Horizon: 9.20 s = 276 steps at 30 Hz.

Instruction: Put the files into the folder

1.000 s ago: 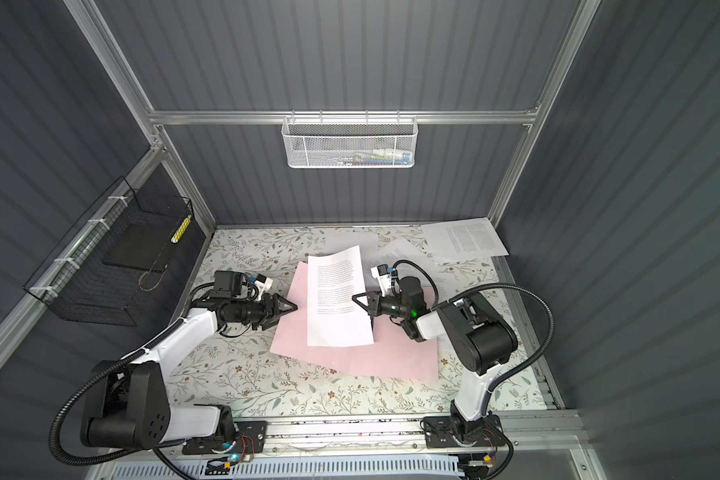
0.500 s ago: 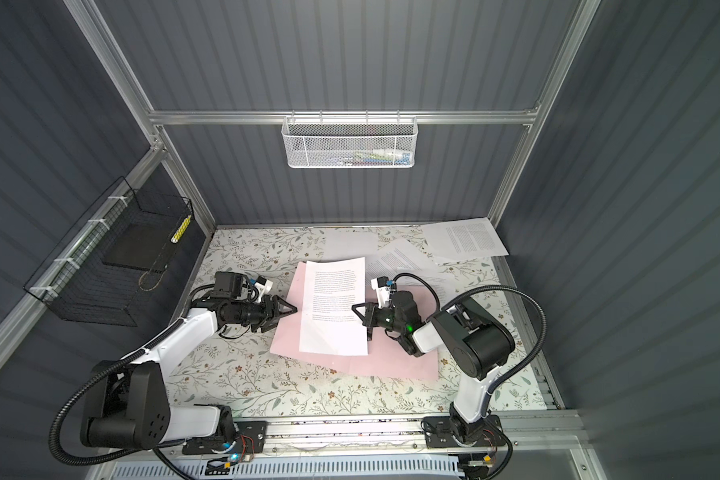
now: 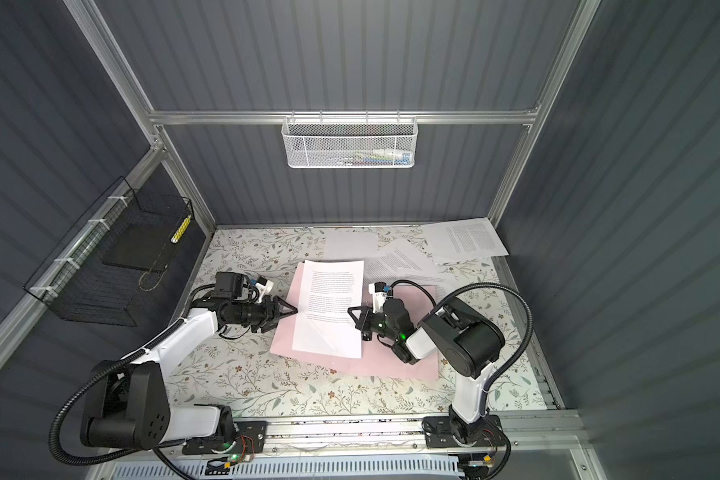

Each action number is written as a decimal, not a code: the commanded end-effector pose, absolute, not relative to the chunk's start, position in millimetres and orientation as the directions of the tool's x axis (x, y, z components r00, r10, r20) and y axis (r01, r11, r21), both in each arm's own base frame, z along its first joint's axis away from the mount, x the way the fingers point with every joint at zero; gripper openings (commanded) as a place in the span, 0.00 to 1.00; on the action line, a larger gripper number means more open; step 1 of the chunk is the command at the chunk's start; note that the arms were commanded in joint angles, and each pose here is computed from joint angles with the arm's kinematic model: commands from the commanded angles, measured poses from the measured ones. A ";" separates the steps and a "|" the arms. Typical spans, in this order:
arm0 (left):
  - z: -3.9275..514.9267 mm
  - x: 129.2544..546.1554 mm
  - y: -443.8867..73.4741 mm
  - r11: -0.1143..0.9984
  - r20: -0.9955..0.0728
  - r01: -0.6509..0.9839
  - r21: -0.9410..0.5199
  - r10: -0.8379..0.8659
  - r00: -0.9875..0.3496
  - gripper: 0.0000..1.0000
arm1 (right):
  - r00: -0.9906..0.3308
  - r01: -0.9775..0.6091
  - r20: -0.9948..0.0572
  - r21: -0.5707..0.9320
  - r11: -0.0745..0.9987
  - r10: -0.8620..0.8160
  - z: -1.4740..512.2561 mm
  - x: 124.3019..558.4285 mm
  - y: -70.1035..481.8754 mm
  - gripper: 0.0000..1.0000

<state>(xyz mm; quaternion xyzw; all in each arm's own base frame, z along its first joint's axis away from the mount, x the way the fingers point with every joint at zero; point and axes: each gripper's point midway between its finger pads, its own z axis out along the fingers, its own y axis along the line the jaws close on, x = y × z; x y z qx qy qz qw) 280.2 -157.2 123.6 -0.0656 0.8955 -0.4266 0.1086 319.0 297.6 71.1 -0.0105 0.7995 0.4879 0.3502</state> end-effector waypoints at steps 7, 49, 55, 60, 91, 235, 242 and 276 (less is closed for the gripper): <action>117.0 272.1 -157.9 0.640 -0.120 -0.030 -0.767 -0.190 -0.974 0.63 | -0.738 -0.308 -0.540 0.803 0.509 0.405 71.3 326.6 302.1 0.00; 113.3 272.1 -162.2 0.643 -0.112 -0.027 -0.765 -0.174 -0.978 0.65 | -0.820 -0.343 -0.468 0.863 0.372 0.329 60.3 295.2 334.7 0.00; 113.2 273.5 -163.5 0.638 -0.106 -0.031 -0.770 -0.176 -0.979 0.65 | -0.826 -0.366 -0.475 0.862 0.351 0.304 59.0 288.7 338.2 0.00; 112.4 274.2 -164.5 0.638 -0.105 -0.031 -0.770 -0.174 -0.979 0.65 | -0.828 -0.379 -0.479 0.861 0.340 0.290 56.8 284.7 339.3 0.00; 114.4 274.9 -199.8 0.584 -0.122 0.009 -0.812 -0.154 -0.981 0.92 | -0.846 -0.342 -0.432 0.889 0.303 0.312 60.0 281.8 353.1 0.00; 139.1 308.4 -334.3 0.761 -0.250 0.220 -0.610 0.079 -0.965 1.00 | -0.896 -0.041 -0.387 0.559 0.828 0.217 99.7 303.9 223.3 0.99; 163.9 281.9 -376.9 0.657 -0.280 0.331 -0.678 0.185 -0.942 1.00 | -0.870 0.124 -0.351 0.523 0.843 0.346 119.5 288.2 132.7 0.99; 65.2 300.4 -524.6 0.496 -0.107 0.250 -0.831 0.298 -0.949 1.00 | -0.771 0.329 -0.327 0.531 0.781 0.547 80.0 488.7 -36.8 0.99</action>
